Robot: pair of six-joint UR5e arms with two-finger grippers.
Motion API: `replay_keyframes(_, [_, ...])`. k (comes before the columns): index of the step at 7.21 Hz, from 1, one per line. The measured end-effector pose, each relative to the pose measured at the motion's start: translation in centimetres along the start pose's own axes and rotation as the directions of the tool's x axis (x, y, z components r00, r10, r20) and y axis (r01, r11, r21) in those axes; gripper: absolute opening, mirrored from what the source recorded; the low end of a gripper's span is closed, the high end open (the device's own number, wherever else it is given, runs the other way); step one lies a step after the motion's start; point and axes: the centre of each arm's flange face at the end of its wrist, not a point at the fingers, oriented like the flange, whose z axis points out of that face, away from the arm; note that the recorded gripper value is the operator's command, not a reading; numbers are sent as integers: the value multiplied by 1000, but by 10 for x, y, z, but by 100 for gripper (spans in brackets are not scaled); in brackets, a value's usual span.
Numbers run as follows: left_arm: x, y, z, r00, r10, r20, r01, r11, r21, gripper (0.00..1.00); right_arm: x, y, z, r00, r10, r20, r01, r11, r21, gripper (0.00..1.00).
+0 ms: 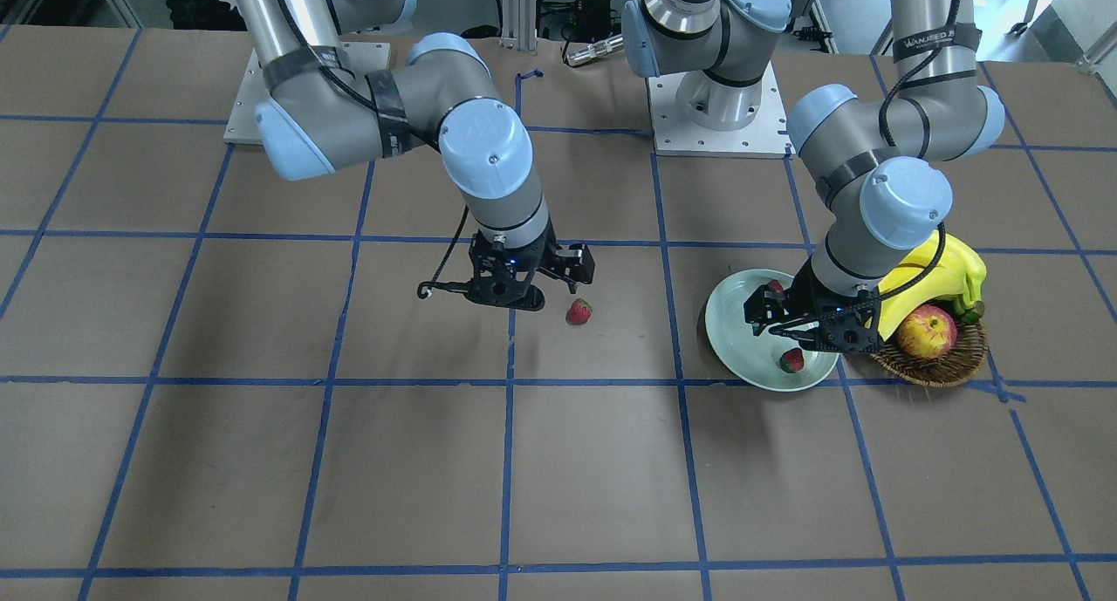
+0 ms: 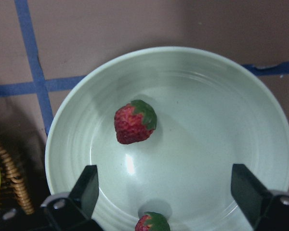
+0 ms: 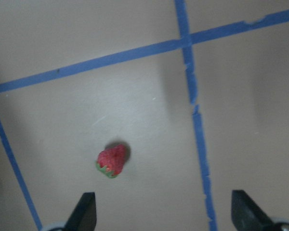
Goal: Collect all strawberries into plate
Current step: 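Release the strawberry into the plate with the left gripper while the right opens and withdraws, then reach the left gripper to the last strawberry while the right arm returns to rest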
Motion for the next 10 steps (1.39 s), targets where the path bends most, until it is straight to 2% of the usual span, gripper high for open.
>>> replay_keyframes(1, [13, -3, -5, 1000, 20, -7, -20, 1000, 13, 97, 32, -9, -44, 999, 2, -37, -1, 1000, 31, 100])
replay_keyframes(4, [104, -13, -6, 983, 175, -51, -173, 984, 50, 97, 97, -26, -178, 992, -10, -126, 14, 999, 31, 100])
replay_keyframes(5, [138, -19, -2, 968, 226, -105, -220, 973, 69, 100, 107, -29, -221, 989, -13, -146, 18, 999, 32, 100])
replay_keyframes(6, [168, -22, 6, 950, 271, -154, -262, 962, 77, 100, 116, -32, -250, 988, -12, -151, 19, 999, 42, 100])
replay_keyframes(7, [197, -18, 16, 934, 311, -174, -304, 950, 66, 100, 119, -33, -266, 989, -30, -146, 39, 997, 64, 100])
replay_keyframes(8, [219, -13, 26, 922, 343, -179, -340, 939, 49, 100, 120, -35, -276, 989, -59, -135, 74, 992, 107, 100])
replay_keyframes(10, [253, 0, 36, 902, 393, -181, -395, 918, 26, 100, 120, -42, -275, 987, -96, -127, 120, 975, 190, 100])
